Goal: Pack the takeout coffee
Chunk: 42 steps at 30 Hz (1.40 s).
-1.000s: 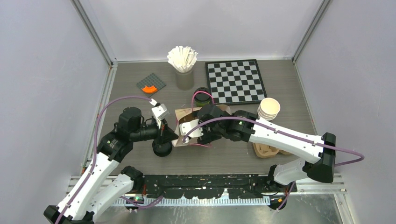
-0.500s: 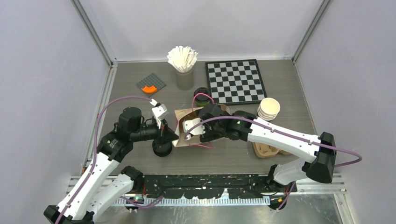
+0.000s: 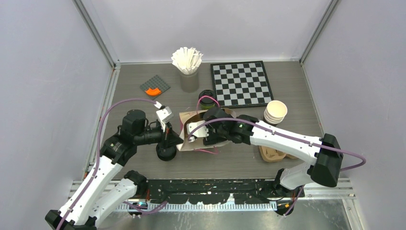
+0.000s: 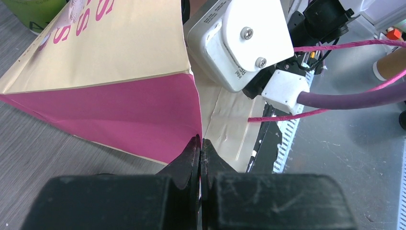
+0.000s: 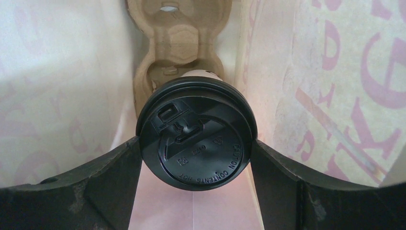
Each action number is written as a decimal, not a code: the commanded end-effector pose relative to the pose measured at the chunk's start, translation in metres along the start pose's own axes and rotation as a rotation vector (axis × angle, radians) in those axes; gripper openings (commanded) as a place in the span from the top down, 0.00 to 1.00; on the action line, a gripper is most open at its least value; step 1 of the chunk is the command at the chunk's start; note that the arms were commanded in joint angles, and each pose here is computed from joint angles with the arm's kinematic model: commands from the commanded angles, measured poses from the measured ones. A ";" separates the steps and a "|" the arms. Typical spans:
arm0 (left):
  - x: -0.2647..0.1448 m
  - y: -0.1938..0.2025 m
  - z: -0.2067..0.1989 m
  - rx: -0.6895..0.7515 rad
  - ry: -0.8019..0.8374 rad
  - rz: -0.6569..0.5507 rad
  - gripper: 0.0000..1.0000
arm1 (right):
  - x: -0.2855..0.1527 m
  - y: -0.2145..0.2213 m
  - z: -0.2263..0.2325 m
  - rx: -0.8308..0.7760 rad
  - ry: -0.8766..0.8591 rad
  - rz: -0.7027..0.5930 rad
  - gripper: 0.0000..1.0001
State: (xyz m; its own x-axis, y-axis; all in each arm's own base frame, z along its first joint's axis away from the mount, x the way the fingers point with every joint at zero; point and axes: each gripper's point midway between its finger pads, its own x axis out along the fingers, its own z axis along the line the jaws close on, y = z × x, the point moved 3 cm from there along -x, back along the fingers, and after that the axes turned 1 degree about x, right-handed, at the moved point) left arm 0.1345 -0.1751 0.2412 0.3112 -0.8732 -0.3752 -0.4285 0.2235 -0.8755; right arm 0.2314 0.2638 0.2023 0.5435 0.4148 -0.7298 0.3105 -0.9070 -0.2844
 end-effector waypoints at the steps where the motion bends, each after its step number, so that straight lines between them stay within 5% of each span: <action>1: -0.005 -0.013 -0.006 0.031 0.023 -0.029 1.00 | -0.005 -0.010 -0.013 0.032 0.041 -0.068 0.31; 10: -0.004 -0.014 -0.006 0.035 0.022 -0.034 1.00 | -0.046 -0.034 -0.017 0.056 -0.062 -0.188 0.31; 18: -0.004 -0.014 -0.007 0.035 0.032 -0.032 1.00 | -0.036 -0.040 0.001 0.031 -0.167 -0.198 0.31; 42: -0.002 -0.015 -0.011 -0.014 0.058 -0.024 1.00 | 0.011 -0.034 -0.004 -0.140 0.027 -0.177 0.31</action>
State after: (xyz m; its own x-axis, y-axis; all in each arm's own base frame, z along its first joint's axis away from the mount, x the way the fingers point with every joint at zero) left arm 0.1324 -0.1771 0.2362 0.2778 -0.8756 -0.3952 -0.4677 0.2360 -0.8518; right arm 0.2183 0.2948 0.1884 0.4145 0.5395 -0.7329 0.4798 -0.8138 -0.3278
